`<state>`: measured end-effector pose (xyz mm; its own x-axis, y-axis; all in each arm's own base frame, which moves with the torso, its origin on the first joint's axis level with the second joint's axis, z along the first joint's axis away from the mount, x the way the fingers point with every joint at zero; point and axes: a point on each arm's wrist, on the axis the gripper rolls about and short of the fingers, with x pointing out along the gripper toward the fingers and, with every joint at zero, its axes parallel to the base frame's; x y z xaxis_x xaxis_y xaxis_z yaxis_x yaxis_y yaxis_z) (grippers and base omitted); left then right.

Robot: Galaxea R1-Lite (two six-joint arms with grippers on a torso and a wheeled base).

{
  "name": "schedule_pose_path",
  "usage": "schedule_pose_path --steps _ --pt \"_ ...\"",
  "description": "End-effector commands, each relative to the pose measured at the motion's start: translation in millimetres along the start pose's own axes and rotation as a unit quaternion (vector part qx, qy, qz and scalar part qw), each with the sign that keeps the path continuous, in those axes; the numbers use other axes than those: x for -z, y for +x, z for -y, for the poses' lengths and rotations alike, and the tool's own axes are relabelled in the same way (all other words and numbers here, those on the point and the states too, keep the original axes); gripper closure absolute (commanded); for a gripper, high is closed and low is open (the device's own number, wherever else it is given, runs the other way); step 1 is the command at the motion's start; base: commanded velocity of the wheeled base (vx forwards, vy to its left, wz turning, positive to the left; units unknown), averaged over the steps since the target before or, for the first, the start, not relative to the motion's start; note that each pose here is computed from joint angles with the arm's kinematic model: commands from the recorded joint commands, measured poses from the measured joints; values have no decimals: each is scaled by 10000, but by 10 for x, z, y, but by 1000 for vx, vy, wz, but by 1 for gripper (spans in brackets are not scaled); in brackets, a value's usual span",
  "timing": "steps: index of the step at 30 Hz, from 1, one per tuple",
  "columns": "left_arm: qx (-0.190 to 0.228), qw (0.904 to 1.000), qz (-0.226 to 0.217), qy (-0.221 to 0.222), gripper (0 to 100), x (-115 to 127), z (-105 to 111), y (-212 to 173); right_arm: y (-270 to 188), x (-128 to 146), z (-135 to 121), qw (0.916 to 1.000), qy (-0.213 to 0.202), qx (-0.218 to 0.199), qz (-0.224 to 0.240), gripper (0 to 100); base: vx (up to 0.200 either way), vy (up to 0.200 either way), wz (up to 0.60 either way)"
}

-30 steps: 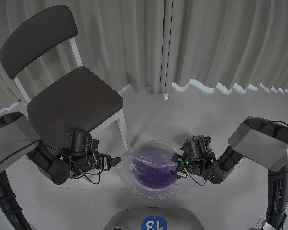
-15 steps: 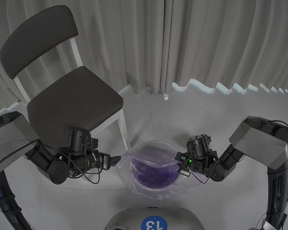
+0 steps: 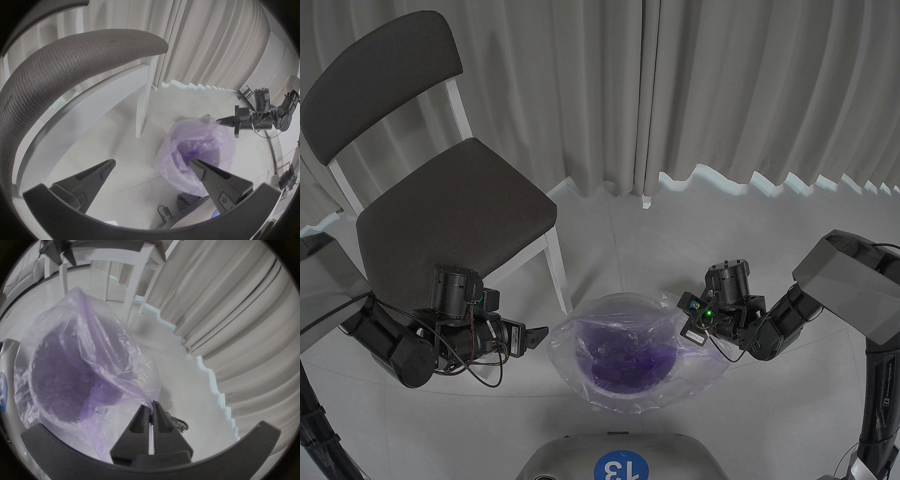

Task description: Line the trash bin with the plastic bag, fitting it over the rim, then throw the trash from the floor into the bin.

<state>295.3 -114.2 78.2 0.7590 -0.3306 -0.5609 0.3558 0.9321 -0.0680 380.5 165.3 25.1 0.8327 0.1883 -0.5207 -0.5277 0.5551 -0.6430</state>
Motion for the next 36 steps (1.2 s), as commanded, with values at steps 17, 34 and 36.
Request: schedule_pose_path --steps 17,34,36 --pt "164 9998 -10 81 0 15 131 -27 30 -381 574 9943 290 763 684 100 0 0 0" --pt "183 9998 -12 86 0 25 144 -50 -87 -944 268 9840 515 655 1575 0 0 0 0" --pt "183 9998 -20 86 0 29 144 -50 -89 -937 273 9841 519 665 1565 0 0 0 0"
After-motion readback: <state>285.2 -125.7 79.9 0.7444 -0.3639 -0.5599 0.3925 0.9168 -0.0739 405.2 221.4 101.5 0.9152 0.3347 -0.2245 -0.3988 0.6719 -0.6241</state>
